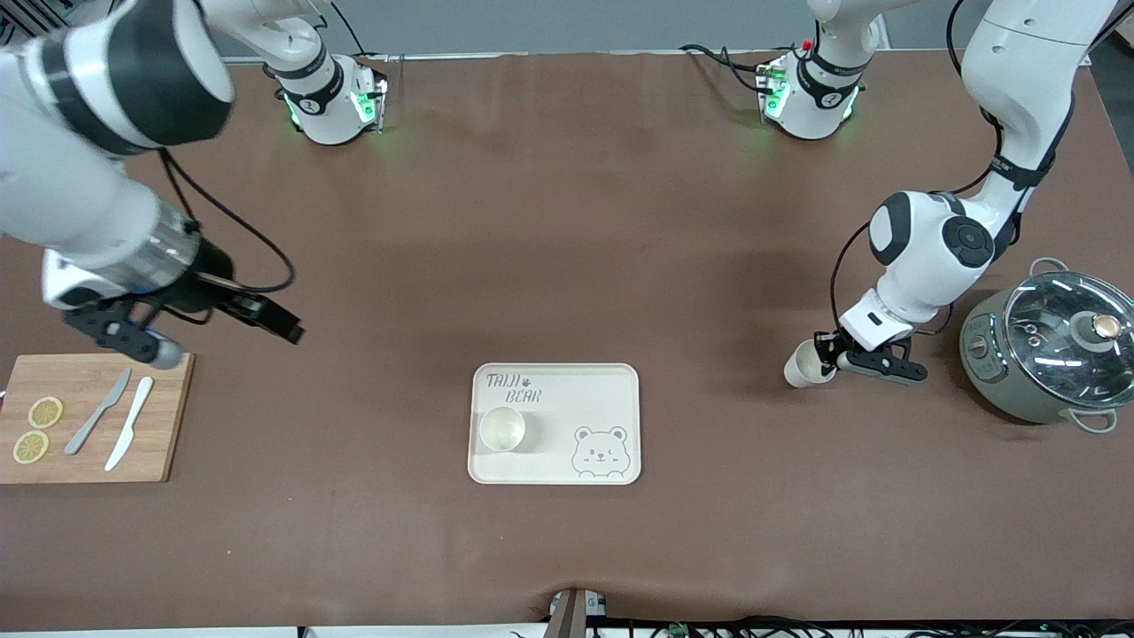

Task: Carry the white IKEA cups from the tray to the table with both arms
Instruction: 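Set the cup down with the left gripper while the right gripper reaches the tray, then withdraw the left gripper while the right gripper lowers over the second cup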

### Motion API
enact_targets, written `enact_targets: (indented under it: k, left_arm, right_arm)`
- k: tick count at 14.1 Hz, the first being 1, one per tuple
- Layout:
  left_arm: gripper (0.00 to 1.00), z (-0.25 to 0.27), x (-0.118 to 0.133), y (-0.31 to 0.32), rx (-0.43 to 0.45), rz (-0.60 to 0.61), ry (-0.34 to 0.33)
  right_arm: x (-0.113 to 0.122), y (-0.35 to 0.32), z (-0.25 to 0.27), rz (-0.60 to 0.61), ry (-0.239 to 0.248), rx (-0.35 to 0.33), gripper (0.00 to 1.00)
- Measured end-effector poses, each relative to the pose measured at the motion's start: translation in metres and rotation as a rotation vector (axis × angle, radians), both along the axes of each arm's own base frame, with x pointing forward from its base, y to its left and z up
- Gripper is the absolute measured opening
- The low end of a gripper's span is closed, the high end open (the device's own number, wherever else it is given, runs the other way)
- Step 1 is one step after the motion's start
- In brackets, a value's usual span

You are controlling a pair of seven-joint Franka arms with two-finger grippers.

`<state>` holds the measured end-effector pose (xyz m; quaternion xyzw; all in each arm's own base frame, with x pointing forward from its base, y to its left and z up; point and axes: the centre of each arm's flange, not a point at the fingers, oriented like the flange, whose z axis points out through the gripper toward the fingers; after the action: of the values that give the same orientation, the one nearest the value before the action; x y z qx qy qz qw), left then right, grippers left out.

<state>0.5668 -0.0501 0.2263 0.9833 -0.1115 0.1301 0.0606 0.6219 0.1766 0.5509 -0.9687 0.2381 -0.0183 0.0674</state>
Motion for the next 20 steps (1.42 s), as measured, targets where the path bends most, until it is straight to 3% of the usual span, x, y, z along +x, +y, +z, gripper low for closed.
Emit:
enact_targets:
  k: [7, 12, 16, 20]
  left_arm:
    - [0.06, -0.010, 0.000, 0.000, -0.013, 0.003, -0.024]
    - [0.56, -0.009, 0.002, 0.002, -0.015, 0.008, -0.034]
    - [0.97, 0.018, 0.004, 0.024, 0.021, 0.026, 0.026]
    - [1.00, 0.085, 0.012, 0.028, 0.078, 0.035, 0.113]
  right_arm:
    - [0.002, 0.111, -0.076, -0.033, -0.012, -0.008, 1.00]
    - [0.002, 0.159, -0.144, 0.003, -0.018, -0.040, 1.00]
    - [0.006, 0.175, -0.186, 0.030, -0.028, -0.059, 1.00]
    - [0.016, 0.178, -0.205, 0.032, -0.033, -0.072, 1.00]
